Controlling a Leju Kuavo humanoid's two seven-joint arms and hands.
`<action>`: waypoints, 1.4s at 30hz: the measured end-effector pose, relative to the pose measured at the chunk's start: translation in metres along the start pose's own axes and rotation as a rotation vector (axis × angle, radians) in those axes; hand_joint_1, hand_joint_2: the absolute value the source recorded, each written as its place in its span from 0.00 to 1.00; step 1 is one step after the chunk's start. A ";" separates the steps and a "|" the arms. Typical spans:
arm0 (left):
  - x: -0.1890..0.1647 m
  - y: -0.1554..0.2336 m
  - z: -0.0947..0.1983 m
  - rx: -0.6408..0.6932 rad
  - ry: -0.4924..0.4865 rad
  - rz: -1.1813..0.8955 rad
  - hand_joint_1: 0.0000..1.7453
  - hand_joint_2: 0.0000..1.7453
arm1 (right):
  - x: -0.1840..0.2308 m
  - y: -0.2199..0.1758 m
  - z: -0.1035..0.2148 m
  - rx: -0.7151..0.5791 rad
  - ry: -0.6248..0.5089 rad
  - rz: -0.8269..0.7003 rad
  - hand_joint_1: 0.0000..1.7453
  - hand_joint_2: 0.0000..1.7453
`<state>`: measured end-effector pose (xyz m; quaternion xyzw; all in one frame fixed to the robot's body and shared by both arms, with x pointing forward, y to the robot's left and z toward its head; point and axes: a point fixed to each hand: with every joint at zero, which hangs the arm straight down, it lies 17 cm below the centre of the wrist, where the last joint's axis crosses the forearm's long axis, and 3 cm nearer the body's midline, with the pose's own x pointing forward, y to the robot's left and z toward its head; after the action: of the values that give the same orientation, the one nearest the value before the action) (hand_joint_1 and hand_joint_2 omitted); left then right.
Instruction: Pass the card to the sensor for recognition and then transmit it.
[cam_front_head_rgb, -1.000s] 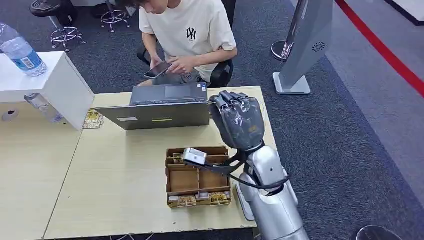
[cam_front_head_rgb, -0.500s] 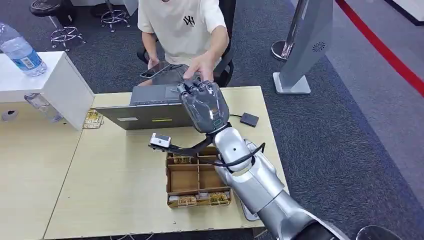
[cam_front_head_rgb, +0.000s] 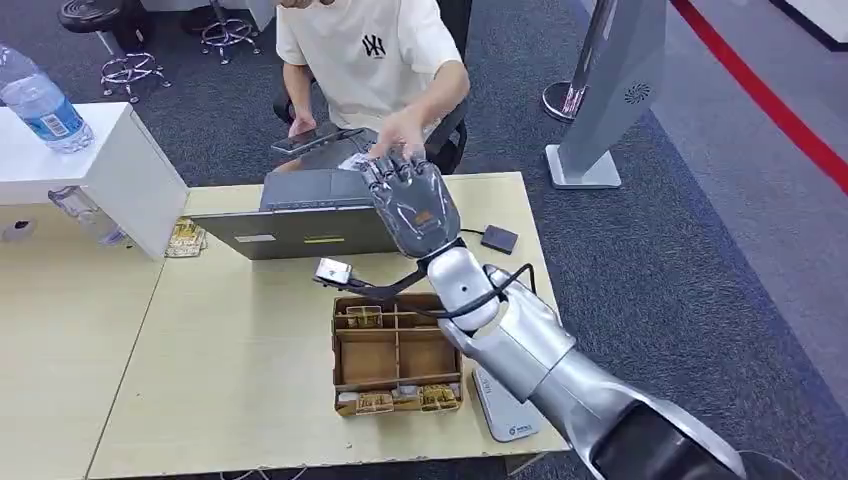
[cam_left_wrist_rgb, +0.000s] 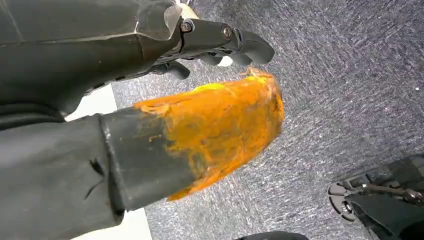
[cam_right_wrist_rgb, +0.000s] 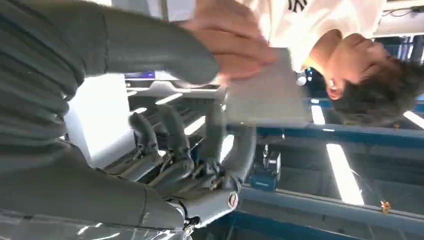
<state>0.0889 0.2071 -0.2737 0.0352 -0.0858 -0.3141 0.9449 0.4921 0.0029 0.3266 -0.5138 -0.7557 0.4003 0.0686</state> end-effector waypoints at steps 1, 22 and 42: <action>0.000 0.000 0.000 0.000 0.000 0.000 0.00 0.00 | 0.000 0.001 0.002 0.003 -0.005 0.005 0.00 1.00; -0.013 0.001 -0.001 0.025 0.040 0.110 0.00 0.00 | 0.065 -0.116 0.070 -0.257 -0.084 -0.373 0.00 1.00; -0.020 -0.002 0.000 0.028 0.070 0.203 0.00 0.00 | 0.042 -0.110 0.141 -0.164 0.128 -0.395 1.00 1.00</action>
<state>0.0723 0.2171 -0.2771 0.0506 -0.0601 -0.2141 0.9736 0.3208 -0.0546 0.2938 -0.3839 -0.8658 0.2829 0.1516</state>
